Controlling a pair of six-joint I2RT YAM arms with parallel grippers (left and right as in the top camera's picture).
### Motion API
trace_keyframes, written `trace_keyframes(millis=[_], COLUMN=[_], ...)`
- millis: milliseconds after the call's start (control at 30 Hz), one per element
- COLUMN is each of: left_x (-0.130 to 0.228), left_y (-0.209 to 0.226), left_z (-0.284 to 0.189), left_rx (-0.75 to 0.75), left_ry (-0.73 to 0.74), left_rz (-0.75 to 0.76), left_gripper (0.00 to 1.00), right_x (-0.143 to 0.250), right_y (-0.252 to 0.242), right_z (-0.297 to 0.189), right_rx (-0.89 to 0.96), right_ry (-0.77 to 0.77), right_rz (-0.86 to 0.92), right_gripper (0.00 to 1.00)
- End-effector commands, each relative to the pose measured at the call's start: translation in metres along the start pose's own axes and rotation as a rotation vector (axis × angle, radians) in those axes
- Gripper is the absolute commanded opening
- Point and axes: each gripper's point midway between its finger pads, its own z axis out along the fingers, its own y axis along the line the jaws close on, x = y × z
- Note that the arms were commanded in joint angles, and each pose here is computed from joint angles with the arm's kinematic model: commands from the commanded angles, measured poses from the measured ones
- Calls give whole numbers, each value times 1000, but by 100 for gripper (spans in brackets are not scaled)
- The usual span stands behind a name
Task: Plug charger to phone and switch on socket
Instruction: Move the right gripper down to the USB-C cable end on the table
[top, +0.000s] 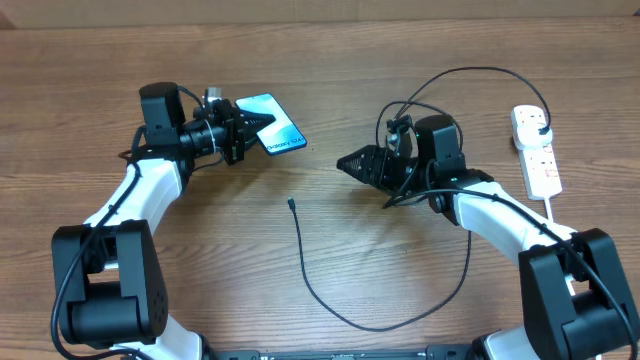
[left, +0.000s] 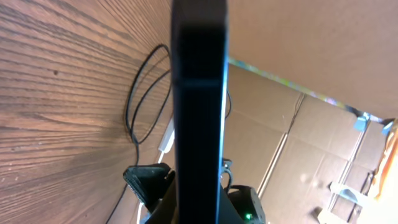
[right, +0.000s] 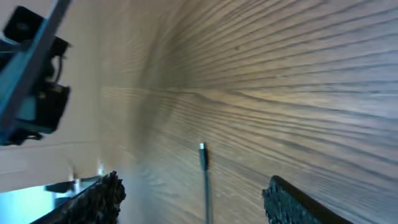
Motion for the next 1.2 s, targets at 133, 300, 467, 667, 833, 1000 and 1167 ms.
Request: trace_keyframes(millis=[133,300,467,667,833,1000,1167], left_x=[10,7,3,0,-7,-9,-11], left_y=[-24,-32,-33,-32,-33,-33,-33], left_z=[-1,-2,-2,-4,-12,-17,-19], left_rx=[56,81,81,81,88,95,95], left_ry=[50,38,16,1,-13,-13,-20], left_rz=[120,192,228,256,252,264,266], left_gripper=[4,4,4,4,4,4,4], right_x=[6,25,39,63,80,83,88], right_y=[3,11,16,32,27,14,7], right_z=[12,31,44,61,81,87,92], right_rx=[122,211,318,366,394,444,450], right_ry=[-45,-55,-101,-100,-81,-71,-52], right_rz=[-212,-331,-433,-671,-775,-799,-800], right_gripper=[69,69,68,66,66,66,65])
